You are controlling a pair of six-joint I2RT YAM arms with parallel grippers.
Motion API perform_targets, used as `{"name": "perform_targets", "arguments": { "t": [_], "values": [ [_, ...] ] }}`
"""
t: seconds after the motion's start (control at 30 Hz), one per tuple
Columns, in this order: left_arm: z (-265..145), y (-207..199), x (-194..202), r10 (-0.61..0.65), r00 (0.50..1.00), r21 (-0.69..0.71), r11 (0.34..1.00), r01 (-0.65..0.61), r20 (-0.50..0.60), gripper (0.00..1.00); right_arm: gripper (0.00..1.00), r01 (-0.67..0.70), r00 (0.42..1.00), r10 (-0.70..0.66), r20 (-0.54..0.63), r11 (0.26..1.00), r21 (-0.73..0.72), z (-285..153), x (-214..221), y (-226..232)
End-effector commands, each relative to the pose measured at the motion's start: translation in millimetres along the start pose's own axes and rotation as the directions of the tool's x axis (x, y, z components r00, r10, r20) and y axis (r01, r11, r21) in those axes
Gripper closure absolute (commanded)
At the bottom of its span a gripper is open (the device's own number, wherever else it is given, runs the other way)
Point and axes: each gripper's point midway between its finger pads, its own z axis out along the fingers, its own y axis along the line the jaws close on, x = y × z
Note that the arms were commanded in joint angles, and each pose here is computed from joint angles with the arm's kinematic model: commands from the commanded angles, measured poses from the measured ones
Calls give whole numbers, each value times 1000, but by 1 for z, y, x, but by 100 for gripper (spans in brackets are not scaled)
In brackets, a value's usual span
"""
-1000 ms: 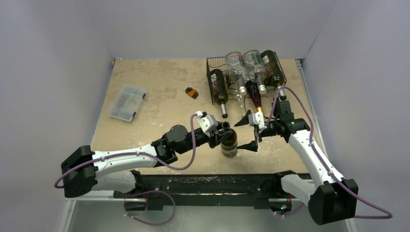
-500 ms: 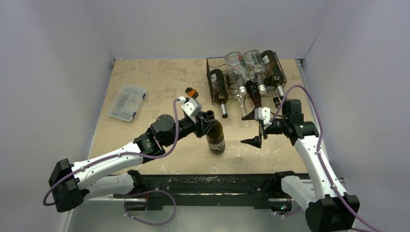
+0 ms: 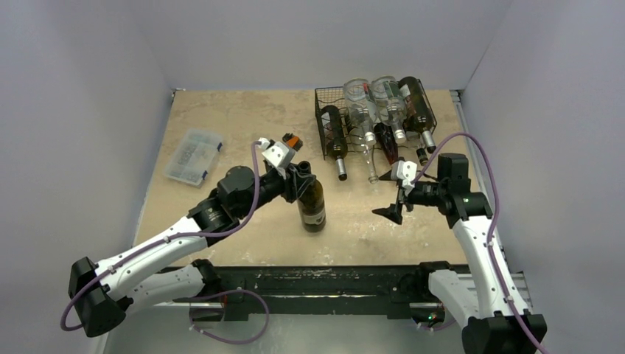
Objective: Take the wine bottle off the wine rack
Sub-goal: Place the wine bottle at the center of the board.
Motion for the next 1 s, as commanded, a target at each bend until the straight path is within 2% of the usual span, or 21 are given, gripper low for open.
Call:
{"name": "perform_targets", "arguments": {
  "t": [0.0,0.4,0.97],
  "values": [
    [-15,1,-90,-26,970,-2,1000,27,240,100,1,-5,999,8,-46,998,66,-3,11,-11],
    [-16,51,-94,-63,973,-119,989,91,220,100,1,5,996,4,-84,995,103,-4,24,-15],
    [-1,149,-131,-5,971,-318,944,83,240,100,1,0,993,12,-115,994,109,-3,33,-18]
  ]
}}
